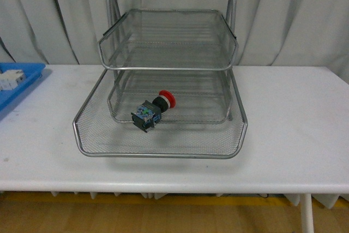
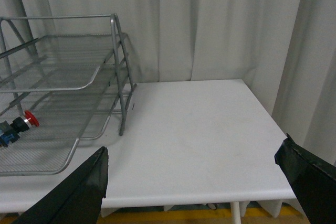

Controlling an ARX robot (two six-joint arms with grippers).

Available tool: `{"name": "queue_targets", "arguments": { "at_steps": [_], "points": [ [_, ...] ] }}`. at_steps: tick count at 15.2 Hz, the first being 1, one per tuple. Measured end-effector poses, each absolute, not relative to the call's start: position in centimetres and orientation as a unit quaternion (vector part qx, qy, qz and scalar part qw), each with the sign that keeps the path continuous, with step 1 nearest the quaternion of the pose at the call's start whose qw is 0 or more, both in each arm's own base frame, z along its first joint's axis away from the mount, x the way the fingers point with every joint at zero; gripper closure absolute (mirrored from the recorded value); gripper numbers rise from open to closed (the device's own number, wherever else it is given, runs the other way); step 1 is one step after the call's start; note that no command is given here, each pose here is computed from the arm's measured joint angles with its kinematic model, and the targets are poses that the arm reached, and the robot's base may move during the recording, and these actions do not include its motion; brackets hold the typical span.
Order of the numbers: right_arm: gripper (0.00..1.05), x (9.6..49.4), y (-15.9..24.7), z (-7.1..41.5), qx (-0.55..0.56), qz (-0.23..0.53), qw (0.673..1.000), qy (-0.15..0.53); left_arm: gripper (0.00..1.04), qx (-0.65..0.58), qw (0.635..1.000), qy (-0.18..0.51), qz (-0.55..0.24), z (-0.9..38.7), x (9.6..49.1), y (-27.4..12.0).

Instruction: Place button on rack with both arms

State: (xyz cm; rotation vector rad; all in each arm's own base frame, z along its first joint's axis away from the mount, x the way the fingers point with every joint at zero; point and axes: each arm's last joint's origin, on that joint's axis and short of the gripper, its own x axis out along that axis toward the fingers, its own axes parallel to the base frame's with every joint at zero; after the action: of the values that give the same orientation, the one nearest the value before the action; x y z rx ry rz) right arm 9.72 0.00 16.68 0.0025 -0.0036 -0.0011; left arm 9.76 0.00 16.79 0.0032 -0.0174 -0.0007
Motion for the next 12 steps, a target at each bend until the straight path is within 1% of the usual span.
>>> {"name": "queue_targets", "arguments": {
  "at_steps": [2, 3, 5, 7, 8, 9, 10, 11, 12],
  "points": [
    [0.06, 9.7, 0.0, 16.7, 0.001, 0.000, 1.000, -0.002, 1.03, 0.002, 1.000, 0.004, 0.000, 16.5, 9.8, 0.0],
    [0.06, 9.7, 0.0, 16.7, 0.001, 0.000, 1.000, -0.003, 0.93, 0.001, 1.000, 0.001, 0.000, 16.6, 9.8, 0.0],
    [0.06, 9.7, 0.0, 16.7, 0.001, 0.000, 1.000, -0.002, 0.64, 0.001, 1.000, 0.002, 0.000, 16.6, 9.8, 0.0],
    [0.06, 9.7, 0.0, 16.7, 0.001, 0.000, 1.000, -0.002, 0.38, 0.001, 1.000, 0.001, 0.000, 16.6, 9.8, 0.0],
    [0.06, 9.7, 0.0, 16.7, 0.001, 0.000, 1.000, -0.002, 0.22, 0.001, 1.000, 0.001, 0.000, 16.6, 9.8, 0.0],
    [0.06, 9.7, 0.0, 16.7, 0.001, 0.000, 1.000, -0.002, 0.09, 0.001, 1.000, 0.001, 0.000, 16.6, 9.8, 0.0],
    [0.06, 9.7, 0.0, 16.7, 0.001, 0.000, 1.000, -0.002, 0.07, 0.001, 1.000, 0.001, 0.000, 16.6, 9.8, 0.0],
    [0.06, 9.9, 0.1, 16.5, -0.002, 0.040, 0.998, 0.051, 0.07, 0.001, 1.000, 0.002, 0.000, 16.6, 9.8, 0.0],
    [0.06, 11.2, 0.6, 17.1, -0.002, 0.078, 0.994, 0.074, 0.07, 0.001, 1.000, 0.001, 0.000, 16.6, 9.8, 0.0]
  ]
}}
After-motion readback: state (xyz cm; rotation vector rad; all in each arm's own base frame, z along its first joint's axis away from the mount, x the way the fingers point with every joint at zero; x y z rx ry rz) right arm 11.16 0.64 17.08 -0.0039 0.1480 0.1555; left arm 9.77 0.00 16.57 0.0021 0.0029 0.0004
